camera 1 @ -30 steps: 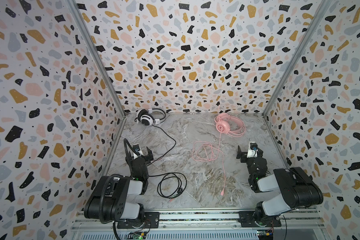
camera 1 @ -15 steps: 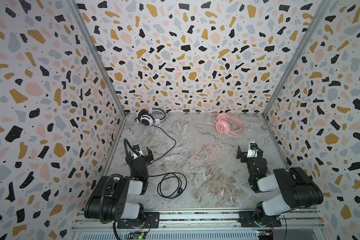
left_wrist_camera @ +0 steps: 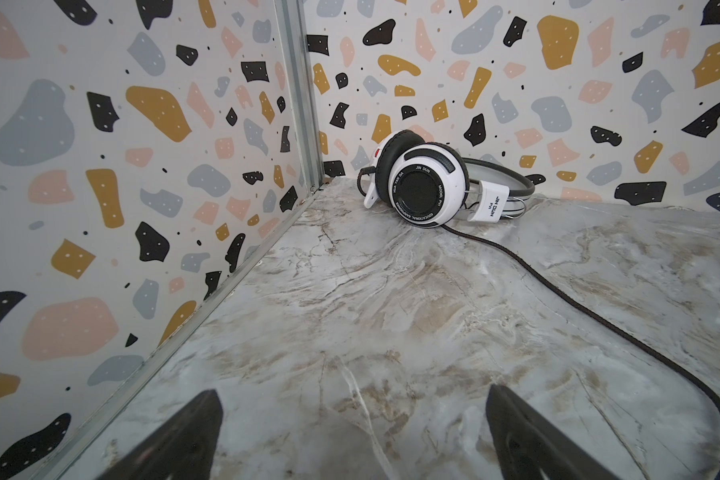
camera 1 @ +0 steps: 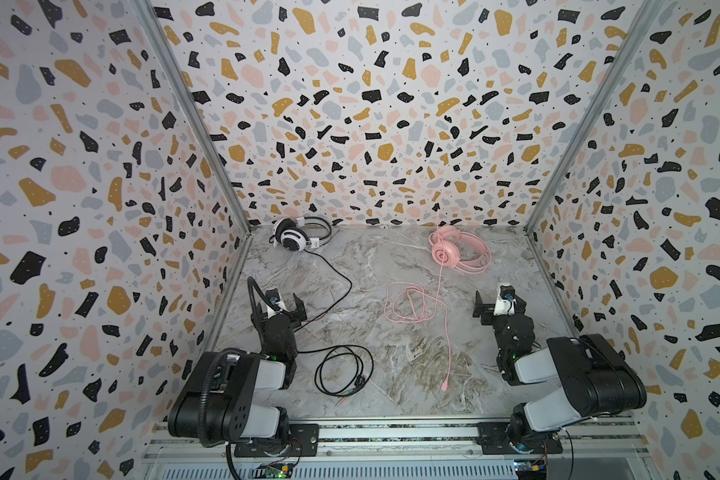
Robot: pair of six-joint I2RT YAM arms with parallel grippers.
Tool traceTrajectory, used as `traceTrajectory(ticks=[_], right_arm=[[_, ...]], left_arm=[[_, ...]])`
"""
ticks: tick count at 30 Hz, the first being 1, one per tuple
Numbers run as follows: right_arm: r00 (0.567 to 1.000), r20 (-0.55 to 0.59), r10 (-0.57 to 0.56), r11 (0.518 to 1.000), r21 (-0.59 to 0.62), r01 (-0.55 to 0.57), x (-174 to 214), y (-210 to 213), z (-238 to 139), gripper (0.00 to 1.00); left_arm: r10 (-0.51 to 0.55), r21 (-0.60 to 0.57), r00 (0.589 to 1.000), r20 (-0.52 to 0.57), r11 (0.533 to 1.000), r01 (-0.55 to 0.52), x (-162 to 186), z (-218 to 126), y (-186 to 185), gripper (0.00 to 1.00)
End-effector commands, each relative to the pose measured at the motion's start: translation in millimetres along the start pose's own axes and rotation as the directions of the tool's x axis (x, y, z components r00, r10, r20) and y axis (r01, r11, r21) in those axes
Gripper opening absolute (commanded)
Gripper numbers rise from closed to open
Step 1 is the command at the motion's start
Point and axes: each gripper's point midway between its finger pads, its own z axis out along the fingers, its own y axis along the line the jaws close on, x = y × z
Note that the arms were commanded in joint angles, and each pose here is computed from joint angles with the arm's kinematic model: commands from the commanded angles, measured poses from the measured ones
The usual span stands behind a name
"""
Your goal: Wrap the headphones
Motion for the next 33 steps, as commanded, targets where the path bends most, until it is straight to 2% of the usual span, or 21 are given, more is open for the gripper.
traceTrajectory(ticks=[1, 3, 9, 16, 19, 21, 23, 25, 26, 27, 30, 31, 33], right_arm=[[1.0, 0.019, -0.003, 1.0, 0.007, 0.003, -4, -1, -2, 0.99], [1.0, 0.02, -0.003, 1.0, 0.006, 0.003, -5, 0, -1, 0.99], [1.0, 0.017, 0.0, 1.0, 0.0, 0.0, -4, 0, -1, 0.99], [0.993, 0.116, -0.026, 0.999, 0.034, 0.022, -24, 0, -27, 0.99], [0.997, 0.063, -0.05, 0.999, -0.006, 0.05, -30, 11, -26, 0.99], [1.0, -0.007, 0.022, 0.999, -0.039, -0.023, -38, 16, -21, 0.99], [0.994, -0.045, 0.104, 0.994, -0.041, -0.106, -50, 13, -20, 0.99], [0.963, -0.097, 0.251, 0.968, 0.017, -0.25, -52, 1, -20, 0.99], [0.936, -0.134, 0.326, 0.945, 0.018, -0.326, -49, -2, -20, 1.0], [0.91, -0.182, 0.373, 0.922, -0.033, -0.385, -48, 4, -19, 1.0], [0.851, -0.307, 0.427, 0.863, -0.142, -0.484, -41, 30, -19, 1.0], [0.831, -0.337, 0.442, 0.846, -0.153, -0.511, -38, 36, -19, 1.0], [0.772, -0.392, 0.5, 0.804, -0.12, -0.582, -31, 40, -16, 1.0]], left_arm=[[-0.021, 0.002, 0.998, 0.053, 1.0, 0.021, -16, 3, -1, 1.0], [-0.004, 0.04, 0.999, 0.051, 0.999, 0.002, -16, 4, -8, 1.0], [-0.004, 0.036, 0.999, 0.05, 0.999, 0.002, -16, 3, -7, 1.0], [-0.004, 0.029, 0.998, 0.057, 1.0, 0.002, -21, 3, -8, 1.0], [0.022, 0.035, 0.999, 0.043, 0.999, -0.023, -28, 4, -13, 1.0], [0.038, 0.037, 0.999, 0.013, 0.999, -0.038, -32, 6, -17, 1.0], [0.005, 0.008, 1.0, -0.029, 1.0, -0.004, -36, 8, -14, 1.0], [-0.025, -0.01, 0.999, -0.044, 1.0, 0.024, -40, 8, -11, 1.0], [-0.047, 0.001, 0.998, -0.042, 0.999, 0.047, -42, 6, -13, 1.0], [-0.061, 0.024, 0.997, -0.042, 0.998, 0.062, -45, 5, -18, 1.0], [-0.044, 0.028, 0.999, -0.024, 0.999, 0.044, -59, -8, -29, 1.0], [-0.068, 0.039, 0.998, -0.016, 0.997, 0.069, -63, -11, -31, 1.0], [-0.188, 0.087, 0.982, 0.011, 0.979, 0.186, -72, -17, -35, 1.0]])
